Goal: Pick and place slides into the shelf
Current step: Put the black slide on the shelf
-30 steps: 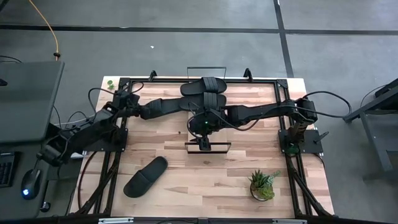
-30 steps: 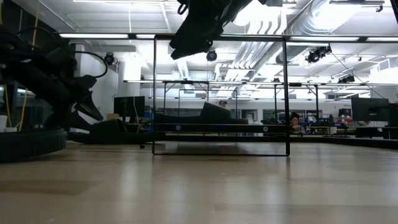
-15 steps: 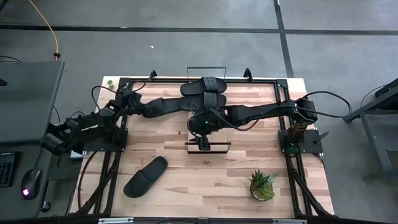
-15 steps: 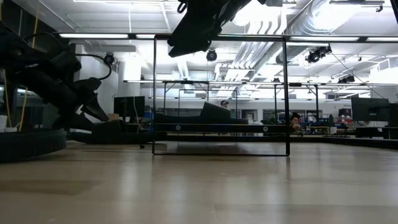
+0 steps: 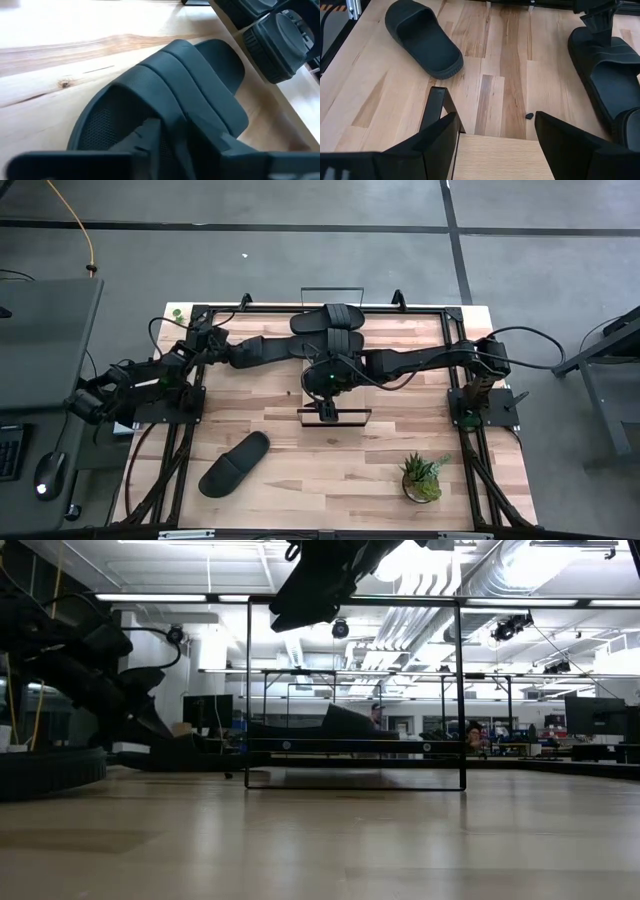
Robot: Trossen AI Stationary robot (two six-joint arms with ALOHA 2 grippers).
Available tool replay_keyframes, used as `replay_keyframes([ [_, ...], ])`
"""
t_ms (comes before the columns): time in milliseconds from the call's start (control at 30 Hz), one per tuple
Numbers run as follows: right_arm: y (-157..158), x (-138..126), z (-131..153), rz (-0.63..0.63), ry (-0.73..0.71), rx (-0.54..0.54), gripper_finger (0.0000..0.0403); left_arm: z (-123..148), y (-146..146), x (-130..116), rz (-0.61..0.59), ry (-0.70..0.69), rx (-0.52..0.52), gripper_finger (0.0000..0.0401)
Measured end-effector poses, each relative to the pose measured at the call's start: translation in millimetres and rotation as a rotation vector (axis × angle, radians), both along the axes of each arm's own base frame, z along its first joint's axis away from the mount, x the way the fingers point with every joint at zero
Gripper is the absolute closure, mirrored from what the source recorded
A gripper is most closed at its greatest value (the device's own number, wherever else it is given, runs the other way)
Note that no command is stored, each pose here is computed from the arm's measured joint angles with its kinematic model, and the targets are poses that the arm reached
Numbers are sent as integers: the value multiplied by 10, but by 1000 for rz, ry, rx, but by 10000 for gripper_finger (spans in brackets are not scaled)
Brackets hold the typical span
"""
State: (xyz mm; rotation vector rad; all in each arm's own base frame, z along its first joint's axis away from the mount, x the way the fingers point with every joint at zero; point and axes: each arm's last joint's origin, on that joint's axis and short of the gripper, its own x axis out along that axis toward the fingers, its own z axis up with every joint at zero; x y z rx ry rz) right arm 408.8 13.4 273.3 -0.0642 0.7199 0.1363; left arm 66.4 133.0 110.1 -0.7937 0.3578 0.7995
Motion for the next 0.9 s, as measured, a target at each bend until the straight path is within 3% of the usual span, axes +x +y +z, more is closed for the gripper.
replay_keyframes([
  [167,1,0,0,1,0,-1,146,1,2,-1,-3,12,15,392],
  [433,-2,-5,-6,-6,8,-9,146,3,4,-1,-3,16,20,395],
  [900,-101,-55,-59,-145,82,-108,146,22,4,-4,2,11,34,398],
])
